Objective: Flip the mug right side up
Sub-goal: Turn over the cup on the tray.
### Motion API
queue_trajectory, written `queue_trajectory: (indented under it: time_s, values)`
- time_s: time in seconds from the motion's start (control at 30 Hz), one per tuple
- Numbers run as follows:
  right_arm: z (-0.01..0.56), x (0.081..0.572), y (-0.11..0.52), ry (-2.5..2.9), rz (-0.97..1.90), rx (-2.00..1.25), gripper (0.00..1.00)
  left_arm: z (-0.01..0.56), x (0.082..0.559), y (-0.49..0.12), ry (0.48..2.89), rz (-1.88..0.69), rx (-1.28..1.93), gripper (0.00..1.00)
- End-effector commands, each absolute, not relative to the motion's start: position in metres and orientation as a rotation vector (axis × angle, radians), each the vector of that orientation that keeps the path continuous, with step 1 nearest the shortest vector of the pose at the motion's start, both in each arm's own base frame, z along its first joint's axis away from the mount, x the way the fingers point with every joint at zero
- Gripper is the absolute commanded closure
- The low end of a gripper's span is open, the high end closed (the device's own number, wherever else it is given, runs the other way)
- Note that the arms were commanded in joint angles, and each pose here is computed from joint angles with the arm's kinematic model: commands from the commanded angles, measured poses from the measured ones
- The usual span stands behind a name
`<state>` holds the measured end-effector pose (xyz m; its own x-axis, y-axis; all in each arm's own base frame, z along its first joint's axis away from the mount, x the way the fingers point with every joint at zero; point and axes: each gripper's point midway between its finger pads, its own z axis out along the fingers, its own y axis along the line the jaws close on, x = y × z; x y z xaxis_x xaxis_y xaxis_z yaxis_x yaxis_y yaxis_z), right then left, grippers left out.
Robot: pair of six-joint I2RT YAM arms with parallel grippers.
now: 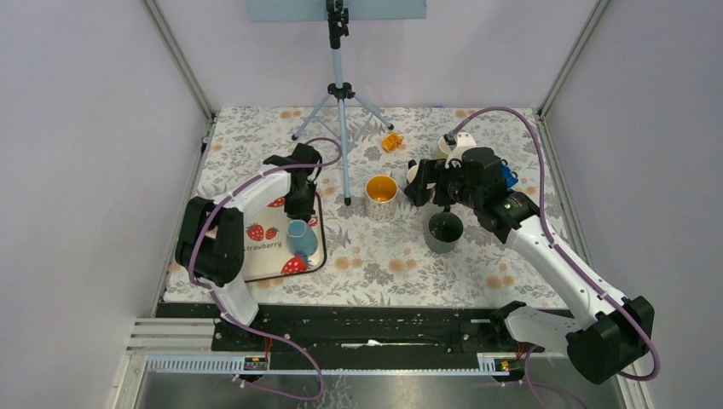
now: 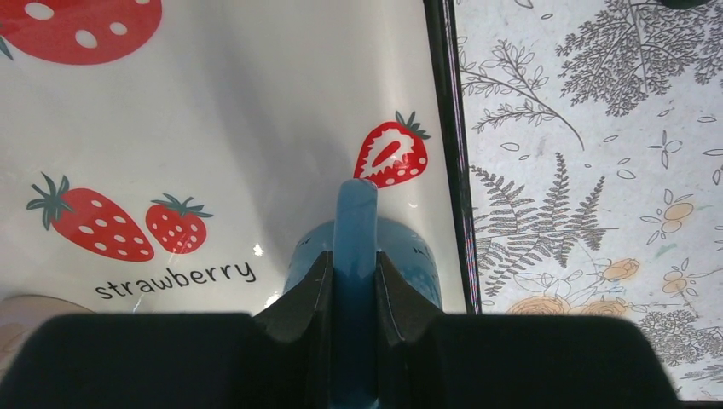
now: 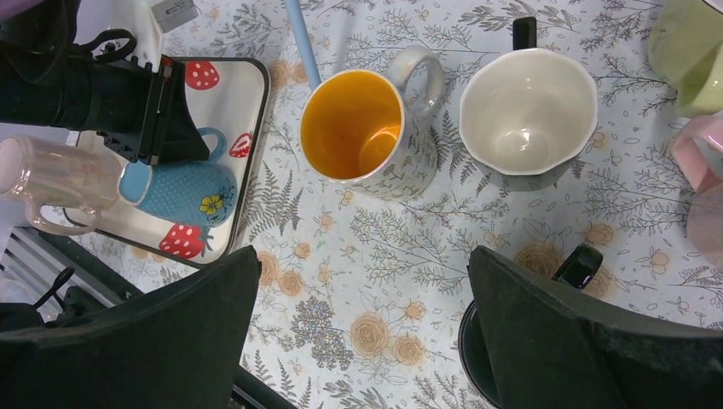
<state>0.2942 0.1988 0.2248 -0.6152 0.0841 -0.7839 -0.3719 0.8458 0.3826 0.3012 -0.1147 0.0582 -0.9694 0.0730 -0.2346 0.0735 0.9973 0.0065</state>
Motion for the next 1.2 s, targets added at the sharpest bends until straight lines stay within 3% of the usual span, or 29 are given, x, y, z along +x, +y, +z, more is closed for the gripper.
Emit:
queue_trajectory:
  time_s: [0.0,0.47,1.17]
  values:
    - [0.229,0.295,0.203,2.123,0.662,-0.232,0.00,0.093,0.319,-0.122,2.756,-0.090,0.111,1.00]
    - [0.247,0.286,0.224,2.063,0.822,-0.305,0.00,0.187,0.331,-0.153,2.479,-0.364,0.177,1.00]
    - [0.309,0.242,0.286,1.761,1.385,-0.617,0.02,0.310,0.260,-0.268,1.957,-1.282,0.653,1.00]
